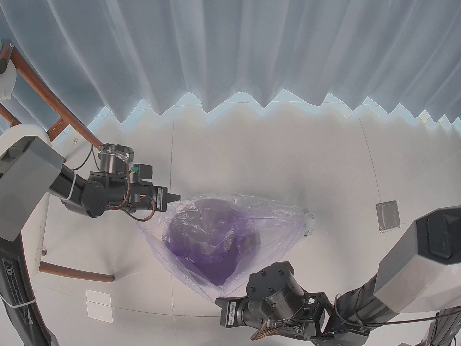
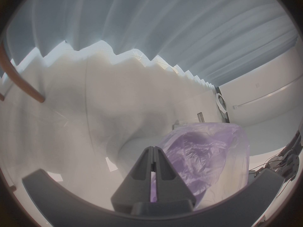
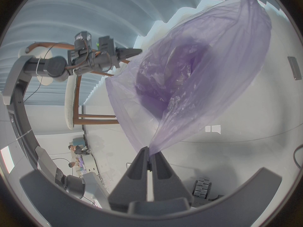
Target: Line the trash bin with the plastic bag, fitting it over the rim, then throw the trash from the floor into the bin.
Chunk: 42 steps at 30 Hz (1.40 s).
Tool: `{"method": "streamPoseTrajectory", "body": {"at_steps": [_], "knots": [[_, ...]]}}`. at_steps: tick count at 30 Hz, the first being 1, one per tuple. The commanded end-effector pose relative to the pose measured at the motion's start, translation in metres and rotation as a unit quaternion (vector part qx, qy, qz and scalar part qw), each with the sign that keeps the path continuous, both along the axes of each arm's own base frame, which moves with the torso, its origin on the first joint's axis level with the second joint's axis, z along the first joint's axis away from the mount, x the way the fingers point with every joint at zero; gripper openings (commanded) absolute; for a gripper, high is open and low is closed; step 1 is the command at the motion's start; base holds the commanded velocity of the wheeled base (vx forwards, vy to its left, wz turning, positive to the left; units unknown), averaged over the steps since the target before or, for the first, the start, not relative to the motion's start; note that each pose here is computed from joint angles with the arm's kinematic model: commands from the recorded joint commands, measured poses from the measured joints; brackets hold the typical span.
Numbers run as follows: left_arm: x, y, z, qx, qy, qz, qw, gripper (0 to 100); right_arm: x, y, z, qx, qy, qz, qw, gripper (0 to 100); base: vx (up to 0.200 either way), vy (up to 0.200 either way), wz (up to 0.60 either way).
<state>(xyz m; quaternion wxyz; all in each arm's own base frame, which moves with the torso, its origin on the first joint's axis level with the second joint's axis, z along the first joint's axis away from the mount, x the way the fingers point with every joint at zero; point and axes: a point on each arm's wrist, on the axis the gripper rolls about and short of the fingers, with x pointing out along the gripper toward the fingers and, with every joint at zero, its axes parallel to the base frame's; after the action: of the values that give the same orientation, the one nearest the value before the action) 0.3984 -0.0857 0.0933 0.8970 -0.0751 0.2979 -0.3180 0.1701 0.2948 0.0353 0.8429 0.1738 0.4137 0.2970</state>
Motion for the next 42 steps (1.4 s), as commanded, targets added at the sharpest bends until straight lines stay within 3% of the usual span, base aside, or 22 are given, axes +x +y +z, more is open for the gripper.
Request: {"method": "streamPoseTrajectory", "body": {"at_steps": [1, 8, 13, 14, 27, 37, 38, 42], "knots": [[-0.019, 0.027, 0.014, -0.004, -0.002, 0.025, 0.9997, 0, 0.001, -0.002, 0.011, 0.014, -0.008, -0.003, 0.9999, 0, 0.0, 0.0, 0.0], [-0.037, 0.036, 0.024, -0.011, -0.003, 0.024, 0.9997, 0, 0.006, -0.002, 0.01, 0.014, -0.01, -0.007, 0.9998, 0, 0.0, 0.0, 0.0], [-0.018, 0.02, 0.023, -0.007, -0.022, 0.016, 0.9996, 0, 0.006, -0.002, 0.009, 0.022, -0.014, -0.008, 0.9996, 0, 0.0, 0.0, 0.0], [-0.016, 0.019, 0.022, -0.004, -0.02, 0.019, 0.9996, 100, 0.006, -0.002, 0.009, 0.024, -0.016, -0.008, 0.9996, 0, 0.0, 0.0, 0.0], [0.015, -0.042, -0.004, -0.001, -0.025, -0.044, 0.9987, 100, 0.003, -0.003, 0.008, 0.023, -0.015, -0.006, 0.9996, 0, 0.0, 0.0, 0.0], [0.011, -0.056, -0.008, 0.003, -0.011, -0.061, 0.9981, 100, 0.004, -0.002, 0.008, 0.029, -0.019, -0.005, 0.9994, 0, 0.0, 0.0, 0.0], [0.011, -0.056, -0.009, 0.003, -0.01, -0.061, 0.9981, 0, 0.004, -0.002, 0.008, 0.029, -0.019, -0.005, 0.9994, 0, 0.0, 0.0, 0.0], [0.012, -0.054, -0.009, 0.004, -0.009, -0.059, 0.9982, 0, 0.004, -0.002, 0.008, 0.029, -0.019, -0.005, 0.9994, 0, 0.0, 0.0, 0.0]]}}
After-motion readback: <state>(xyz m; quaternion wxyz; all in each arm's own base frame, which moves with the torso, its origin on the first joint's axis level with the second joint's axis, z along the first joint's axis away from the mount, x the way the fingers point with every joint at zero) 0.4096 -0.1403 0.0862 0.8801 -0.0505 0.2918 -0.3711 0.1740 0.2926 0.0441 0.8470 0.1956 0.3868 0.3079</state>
